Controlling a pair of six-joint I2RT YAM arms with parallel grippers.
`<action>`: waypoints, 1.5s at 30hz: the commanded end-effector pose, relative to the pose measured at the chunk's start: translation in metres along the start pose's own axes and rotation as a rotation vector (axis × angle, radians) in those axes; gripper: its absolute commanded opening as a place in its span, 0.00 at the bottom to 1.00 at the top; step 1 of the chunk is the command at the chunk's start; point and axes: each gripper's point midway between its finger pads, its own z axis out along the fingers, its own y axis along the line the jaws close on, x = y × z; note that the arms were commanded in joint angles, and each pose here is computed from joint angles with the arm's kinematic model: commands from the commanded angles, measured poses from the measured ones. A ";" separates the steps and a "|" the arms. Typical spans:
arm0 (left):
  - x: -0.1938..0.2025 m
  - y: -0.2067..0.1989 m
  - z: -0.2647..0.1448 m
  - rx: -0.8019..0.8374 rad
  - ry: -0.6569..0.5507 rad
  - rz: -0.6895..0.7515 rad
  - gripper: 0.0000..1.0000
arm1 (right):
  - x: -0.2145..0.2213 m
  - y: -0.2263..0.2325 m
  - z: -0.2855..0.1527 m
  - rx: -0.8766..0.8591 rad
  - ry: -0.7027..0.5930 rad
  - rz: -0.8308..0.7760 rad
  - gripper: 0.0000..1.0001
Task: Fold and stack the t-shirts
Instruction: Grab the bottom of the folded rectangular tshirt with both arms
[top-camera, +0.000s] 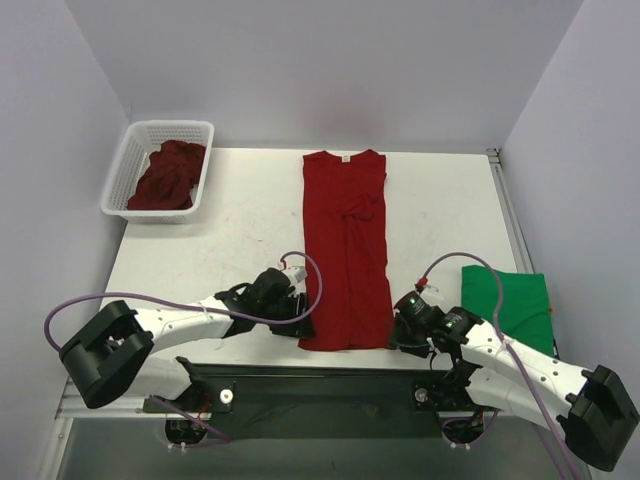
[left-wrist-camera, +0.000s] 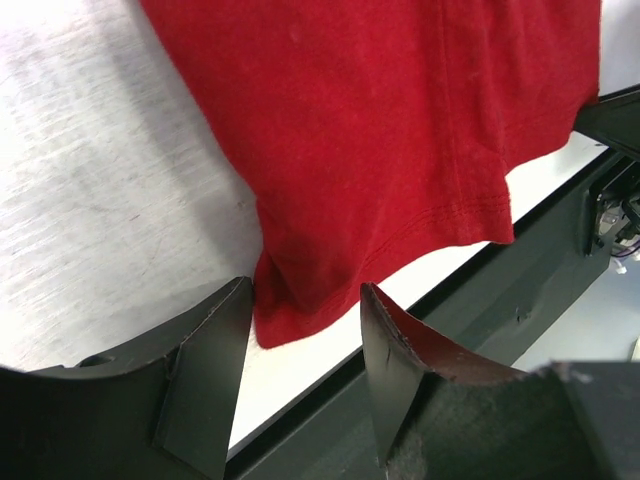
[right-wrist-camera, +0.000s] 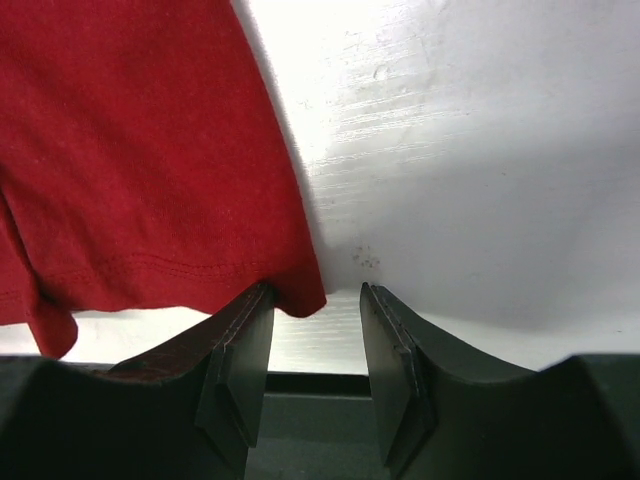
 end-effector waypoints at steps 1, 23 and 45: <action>-0.022 -0.023 0.003 0.071 -0.076 0.038 0.57 | 0.001 -0.003 0.006 0.016 0.002 0.006 0.40; -0.040 -0.069 -0.019 0.175 -0.009 -0.022 0.36 | -0.039 0.006 -0.053 0.061 -0.019 -0.173 0.03; -0.035 -0.049 0.010 0.067 0.052 0.012 0.59 | -0.045 0.005 -0.067 0.089 0.015 -0.201 0.01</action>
